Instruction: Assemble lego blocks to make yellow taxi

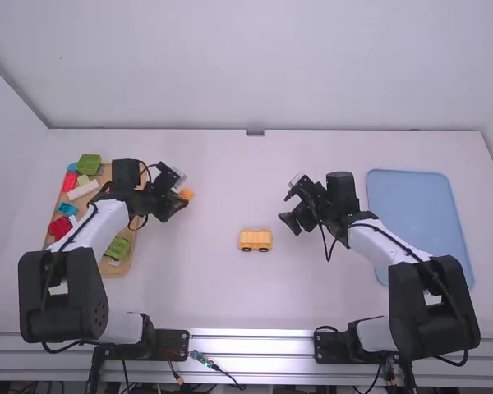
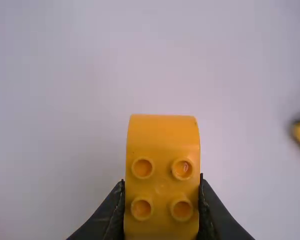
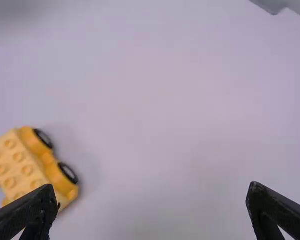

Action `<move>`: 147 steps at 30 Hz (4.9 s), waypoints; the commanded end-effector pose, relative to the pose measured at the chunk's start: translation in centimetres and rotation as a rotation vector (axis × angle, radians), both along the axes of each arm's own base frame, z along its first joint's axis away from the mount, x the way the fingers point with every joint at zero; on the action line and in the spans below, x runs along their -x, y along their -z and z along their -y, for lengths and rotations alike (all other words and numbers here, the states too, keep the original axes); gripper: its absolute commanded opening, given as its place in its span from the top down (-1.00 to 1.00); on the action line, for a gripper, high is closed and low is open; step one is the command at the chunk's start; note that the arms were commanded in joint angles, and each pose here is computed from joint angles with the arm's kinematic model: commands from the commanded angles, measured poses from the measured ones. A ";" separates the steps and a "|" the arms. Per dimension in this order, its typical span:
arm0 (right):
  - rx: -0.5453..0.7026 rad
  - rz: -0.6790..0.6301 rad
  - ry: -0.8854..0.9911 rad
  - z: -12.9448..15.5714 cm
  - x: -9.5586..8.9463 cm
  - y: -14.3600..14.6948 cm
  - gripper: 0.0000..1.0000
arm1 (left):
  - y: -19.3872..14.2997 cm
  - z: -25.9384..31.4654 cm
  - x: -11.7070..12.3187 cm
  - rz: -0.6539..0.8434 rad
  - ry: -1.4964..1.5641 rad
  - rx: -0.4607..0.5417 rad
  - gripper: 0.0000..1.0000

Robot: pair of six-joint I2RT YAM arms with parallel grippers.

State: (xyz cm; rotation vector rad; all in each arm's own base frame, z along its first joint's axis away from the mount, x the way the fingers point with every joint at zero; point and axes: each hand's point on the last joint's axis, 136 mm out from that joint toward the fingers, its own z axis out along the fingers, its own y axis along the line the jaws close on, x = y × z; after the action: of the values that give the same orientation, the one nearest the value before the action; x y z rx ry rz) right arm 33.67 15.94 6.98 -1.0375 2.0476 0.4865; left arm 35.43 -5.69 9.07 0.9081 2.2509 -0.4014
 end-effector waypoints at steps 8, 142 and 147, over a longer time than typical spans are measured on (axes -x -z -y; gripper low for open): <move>-0.165 0.110 -0.249 -2.1 6.1 1.4 -0.98 | 0.1 8.4 3.7 0.148 0.505 -0.091 0.97; -0.319 0.109 -0.639 -8.7 6.4 10.5 0.24 | 5.4 17.9 6.2 0.061 0.717 -0.102 0.97; -0.318 0.091 -0.637 -8.7 6.3 10.6 0.24 | 7.2 18.2 6.0 0.005 0.707 -0.132 0.97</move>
State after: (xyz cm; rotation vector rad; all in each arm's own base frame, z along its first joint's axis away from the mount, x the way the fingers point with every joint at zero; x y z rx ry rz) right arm 27.02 25.03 -2.20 -1.4620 1.3884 1.0748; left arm 28.98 -23.69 2.93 1.7670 1.8553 -0.5570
